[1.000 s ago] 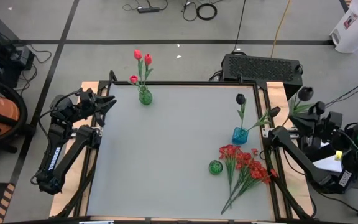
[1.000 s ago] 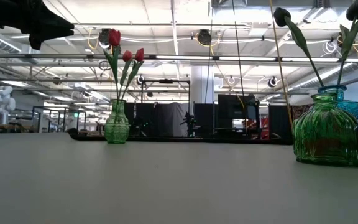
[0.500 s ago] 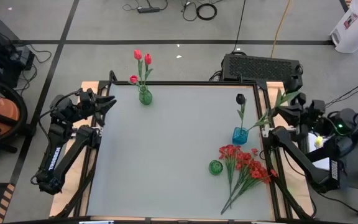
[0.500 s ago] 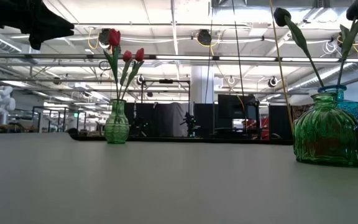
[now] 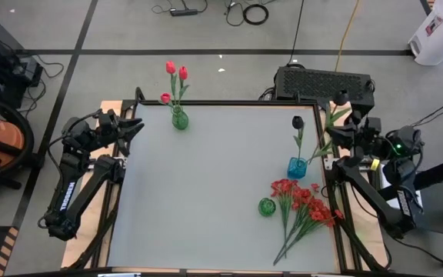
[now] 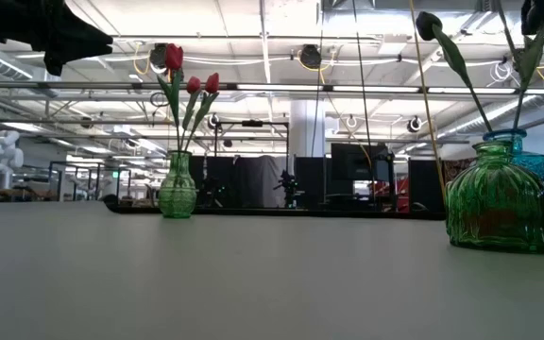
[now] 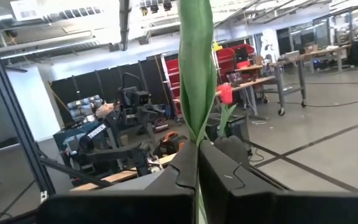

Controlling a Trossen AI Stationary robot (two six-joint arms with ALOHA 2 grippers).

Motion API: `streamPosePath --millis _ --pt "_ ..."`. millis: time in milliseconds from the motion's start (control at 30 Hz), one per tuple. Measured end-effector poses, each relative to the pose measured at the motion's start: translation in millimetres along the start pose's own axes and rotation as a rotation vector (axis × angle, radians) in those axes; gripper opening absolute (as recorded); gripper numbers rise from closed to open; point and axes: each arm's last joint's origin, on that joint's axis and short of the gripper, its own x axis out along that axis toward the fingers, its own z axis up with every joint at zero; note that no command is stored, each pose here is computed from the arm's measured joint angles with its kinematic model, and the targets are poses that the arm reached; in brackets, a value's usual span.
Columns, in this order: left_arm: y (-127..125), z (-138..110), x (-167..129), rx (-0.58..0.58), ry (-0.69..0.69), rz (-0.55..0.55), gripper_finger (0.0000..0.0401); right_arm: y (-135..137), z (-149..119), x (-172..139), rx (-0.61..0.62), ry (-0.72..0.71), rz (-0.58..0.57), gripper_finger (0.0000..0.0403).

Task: Sort flowers into vase by color
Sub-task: Put the black flower into the right green vase

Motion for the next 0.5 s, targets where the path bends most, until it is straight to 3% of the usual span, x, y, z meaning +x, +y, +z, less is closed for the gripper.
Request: streamPosePath --millis 500 --pt "0.0 0.0 0.0 0.0 0.0 0.0 0.0118 -8.2 -5.3 6.7 -0.022 -0.035 0.019 0.0"
